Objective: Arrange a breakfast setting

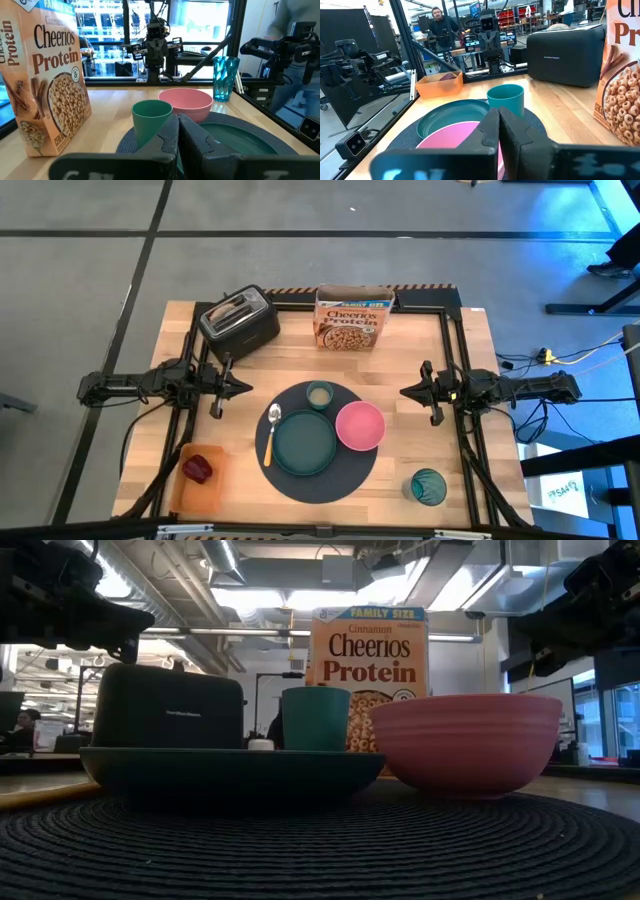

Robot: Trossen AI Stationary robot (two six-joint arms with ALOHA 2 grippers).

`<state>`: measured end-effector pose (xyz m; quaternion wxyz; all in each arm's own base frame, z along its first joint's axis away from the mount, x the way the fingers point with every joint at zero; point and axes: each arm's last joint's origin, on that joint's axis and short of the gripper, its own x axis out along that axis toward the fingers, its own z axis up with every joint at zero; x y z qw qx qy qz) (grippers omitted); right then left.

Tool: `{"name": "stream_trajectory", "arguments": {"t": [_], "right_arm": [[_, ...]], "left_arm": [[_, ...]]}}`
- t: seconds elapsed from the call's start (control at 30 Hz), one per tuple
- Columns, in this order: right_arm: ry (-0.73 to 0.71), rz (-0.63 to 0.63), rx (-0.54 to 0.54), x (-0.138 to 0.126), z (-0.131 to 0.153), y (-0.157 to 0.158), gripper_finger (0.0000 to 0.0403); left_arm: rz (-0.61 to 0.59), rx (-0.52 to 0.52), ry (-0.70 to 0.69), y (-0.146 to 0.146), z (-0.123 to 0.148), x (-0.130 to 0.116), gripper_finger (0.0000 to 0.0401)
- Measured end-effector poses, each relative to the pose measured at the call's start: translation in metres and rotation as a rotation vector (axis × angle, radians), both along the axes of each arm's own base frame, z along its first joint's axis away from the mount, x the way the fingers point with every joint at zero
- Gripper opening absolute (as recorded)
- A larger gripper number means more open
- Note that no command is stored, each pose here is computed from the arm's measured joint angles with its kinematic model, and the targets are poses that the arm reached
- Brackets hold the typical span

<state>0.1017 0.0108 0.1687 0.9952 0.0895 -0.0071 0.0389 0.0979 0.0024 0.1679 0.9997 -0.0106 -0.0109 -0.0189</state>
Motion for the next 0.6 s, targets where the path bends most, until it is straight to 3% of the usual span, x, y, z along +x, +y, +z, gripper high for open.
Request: {"name": "stream_trajectory", "arguments": {"t": [0.6], "right_arm": [[-0.004,-0.003,0.001,0.0000,0.0003,-0.0001,0.0001]], "left_arm": [[0.000,0.000,0.000,0.0000,0.0000,0.0000,0.0000]]}}
